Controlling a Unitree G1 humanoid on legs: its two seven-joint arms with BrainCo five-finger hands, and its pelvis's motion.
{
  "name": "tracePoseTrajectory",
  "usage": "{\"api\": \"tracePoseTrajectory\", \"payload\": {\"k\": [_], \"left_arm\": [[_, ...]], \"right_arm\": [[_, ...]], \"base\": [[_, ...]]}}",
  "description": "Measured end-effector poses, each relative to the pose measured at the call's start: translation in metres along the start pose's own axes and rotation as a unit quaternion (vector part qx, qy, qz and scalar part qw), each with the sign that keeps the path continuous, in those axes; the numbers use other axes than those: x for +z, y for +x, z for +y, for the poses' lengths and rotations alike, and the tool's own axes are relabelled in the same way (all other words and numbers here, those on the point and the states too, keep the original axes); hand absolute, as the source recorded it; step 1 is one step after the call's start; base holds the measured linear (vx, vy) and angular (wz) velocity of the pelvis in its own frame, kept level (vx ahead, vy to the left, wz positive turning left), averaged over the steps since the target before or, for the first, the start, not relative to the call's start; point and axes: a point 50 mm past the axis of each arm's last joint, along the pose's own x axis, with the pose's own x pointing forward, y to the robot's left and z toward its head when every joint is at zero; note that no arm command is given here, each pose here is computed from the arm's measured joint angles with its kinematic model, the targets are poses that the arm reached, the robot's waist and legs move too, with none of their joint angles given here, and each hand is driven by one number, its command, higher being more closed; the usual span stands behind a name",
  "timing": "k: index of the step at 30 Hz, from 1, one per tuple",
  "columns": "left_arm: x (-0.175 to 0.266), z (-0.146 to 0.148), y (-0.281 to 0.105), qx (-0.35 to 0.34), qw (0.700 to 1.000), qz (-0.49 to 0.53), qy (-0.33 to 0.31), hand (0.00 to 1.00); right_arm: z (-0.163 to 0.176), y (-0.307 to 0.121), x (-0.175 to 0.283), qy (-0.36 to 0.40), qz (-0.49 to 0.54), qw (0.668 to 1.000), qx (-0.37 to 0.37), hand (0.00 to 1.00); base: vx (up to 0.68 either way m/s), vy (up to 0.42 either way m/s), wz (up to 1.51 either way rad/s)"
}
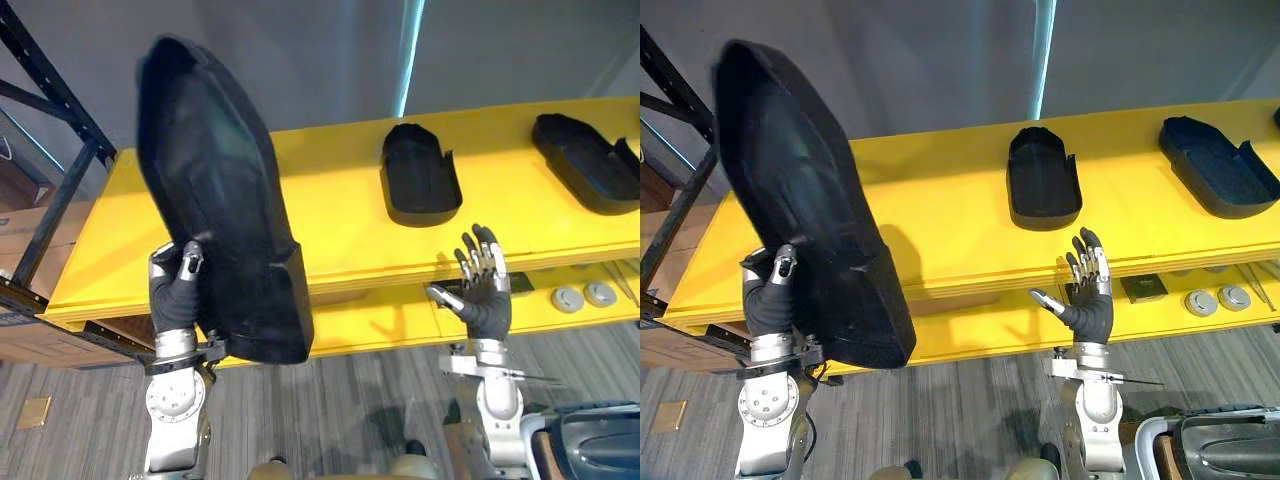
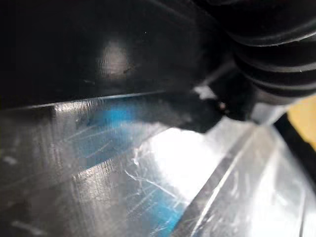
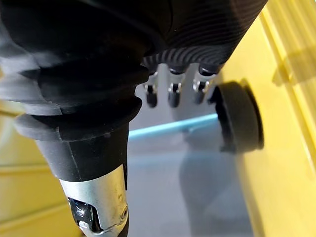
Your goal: Walk over and take plastic housings, then place them on the shelf
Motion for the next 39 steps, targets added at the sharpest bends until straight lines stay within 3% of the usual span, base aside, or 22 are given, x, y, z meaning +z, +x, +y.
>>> {"api": "tracePoseTrajectory", "payload": {"k": [6, 9, 12, 17, 24, 32, 39], "left_arm": [[-0.057, 0.027, 0.047, 0.04, 0.989, 0.115, 0.082, 1.0], [-0.077, 0.06, 0.07, 0.114, 0.975, 0.172, 0.084, 1.0], [-0.078, 0.074, 0.093, 0.155, 0.968, 0.189, 0.062, 1.0], [-0.075, 0.077, 0.117, 0.168, 0.961, 0.219, -0.001, 1.0], [-0.08, 0.07, 0.133, 0.164, 0.942, 0.286, -0.065, 1.0], [-0.086, 0.07, 0.13, 0.154, 0.931, 0.327, -0.052, 1.0], [-0.059, 0.087, 0.155, 0.16, 0.942, 0.294, 0.015, 1.0]], "right_arm": [[0.019, 0.016, 0.018, 0.008, -0.035, 0.994, 0.1, 0.0], [0.024, 0.017, 0.023, 0.004, -0.025, 0.986, 0.162, 0.0], [0.026, 0.013, 0.02, 0.009, 0.004, 0.978, 0.206, 0.0], [0.036, 0.006, 0.015, 0.033, 0.034, 0.961, 0.274, 0.0], [0.059, 0.003, 0.038, 0.076, -0.003, 0.933, 0.353, 0.0], [0.083, -0.004, 0.051, 0.106, -0.025, 0.913, 0.393, 0.0], [0.087, -0.001, 0.061, 0.101, -0.049, 0.907, 0.406, 0.0]], "base": [[-0.05, 0.013, -0.14], [-0.05, 0.016, -0.31], [-0.02, 0.006, -0.28], [-0.02, -0.014, -0.23], [-0.07, -0.015, -0.16], [-0.06, -0.018, 0.02], [-0.02, -0.008, -0.03]]}}
